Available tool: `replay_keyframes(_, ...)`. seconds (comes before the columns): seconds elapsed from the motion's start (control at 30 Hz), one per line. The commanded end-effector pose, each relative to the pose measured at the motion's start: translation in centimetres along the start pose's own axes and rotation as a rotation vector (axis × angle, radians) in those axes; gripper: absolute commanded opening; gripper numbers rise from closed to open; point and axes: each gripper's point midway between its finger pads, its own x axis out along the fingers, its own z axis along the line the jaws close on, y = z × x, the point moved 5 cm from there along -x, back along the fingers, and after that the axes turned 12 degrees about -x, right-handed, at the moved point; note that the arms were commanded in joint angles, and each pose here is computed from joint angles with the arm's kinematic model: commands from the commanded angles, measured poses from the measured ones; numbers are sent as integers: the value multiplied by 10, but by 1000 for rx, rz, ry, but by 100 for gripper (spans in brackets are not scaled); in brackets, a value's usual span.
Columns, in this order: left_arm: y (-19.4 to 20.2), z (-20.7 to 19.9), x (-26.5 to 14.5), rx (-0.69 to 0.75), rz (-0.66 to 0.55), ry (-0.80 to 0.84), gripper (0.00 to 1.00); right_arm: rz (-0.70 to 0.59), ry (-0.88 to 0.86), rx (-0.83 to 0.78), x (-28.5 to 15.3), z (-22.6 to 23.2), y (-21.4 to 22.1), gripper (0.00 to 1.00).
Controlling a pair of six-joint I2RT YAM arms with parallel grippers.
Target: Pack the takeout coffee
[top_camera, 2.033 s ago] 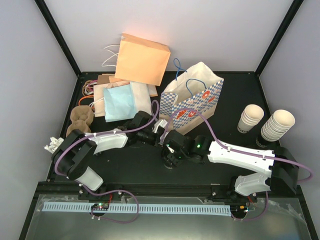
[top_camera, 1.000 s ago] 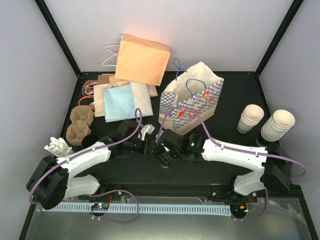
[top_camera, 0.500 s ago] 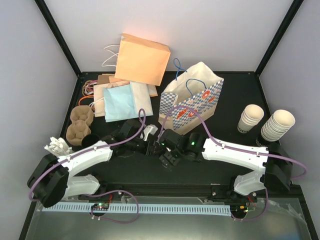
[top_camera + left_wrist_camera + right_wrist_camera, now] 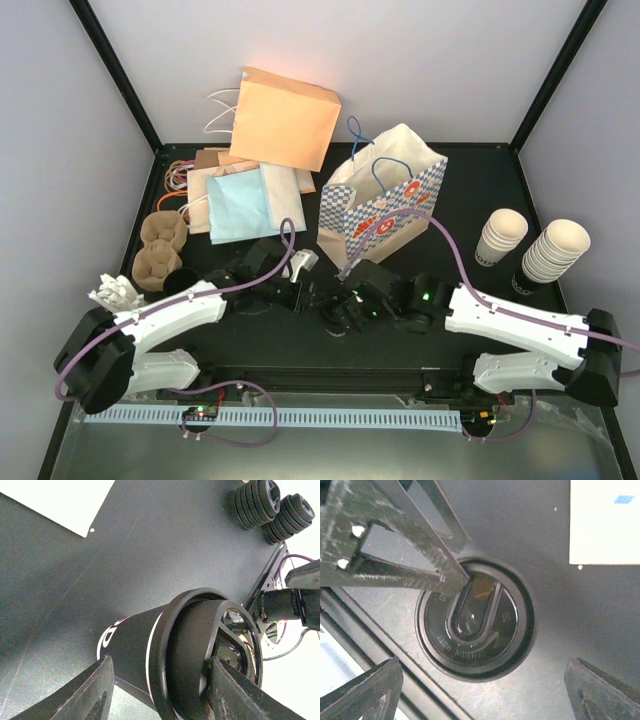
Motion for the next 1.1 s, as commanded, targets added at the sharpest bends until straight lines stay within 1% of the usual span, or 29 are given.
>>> replay_keyframes(0.0, 11, 13, 1, -55, 28, -94, 54, 30, -69, 230, 4, 6, 19, 90)
replay_keyframes(0.07, 12, 13, 1, -77, 13, -88, 54, 10, -115, 326, 5, 8, 27, 91)
replay_keyframes(0.13, 15, 11, 2, -93, -1, -70, 54, -24, -198, 411, 12, 14, 34, 91)
replay_keyframes(0.2, 15, 10, 2, -106, -14, -54, 54, -65, -294, 467, 14, 23, 35, 90)
replay_keyframes(0.27, 15, 10, 3, -115, -20, -56, 54, -100, -349, 515, 17, 27, 35, 88)
replay_keyframes(0.43, 17, 12, 3, -126, -21, -71, 54, -172, -360, 589, 18, 22, 33, 84)
replay_keyframes(0.5, 17, 12, 4, -127, -18, -70, 54, -179, -359, 640, 21, 20, 35, 80)
replay_keyframes(0.57, 18, 12, 4, -125, -14, -72, 54, -196, -374, 683, 25, 19, 37, 79)
replay_keyframes(0.7, 19, 14, 5, -125, -9, -79, 54, -167, -351, 702, 32, 13, 45, 77)
replay_keyframes(0.83, 20, 14, 7, -124, -2, -81, 54, -151, -350, 714, 37, 13, 48, 71)
replay_keyframes(1.03, 21, 15, 9, -117, 13, -88, 54, -109, -360, 768, 51, 8, 63, 57)
replay_keyframes(1.07, 21, 16, 9, -116, 15, -89, 54, -104, -358, 778, 53, 6, 67, 53)
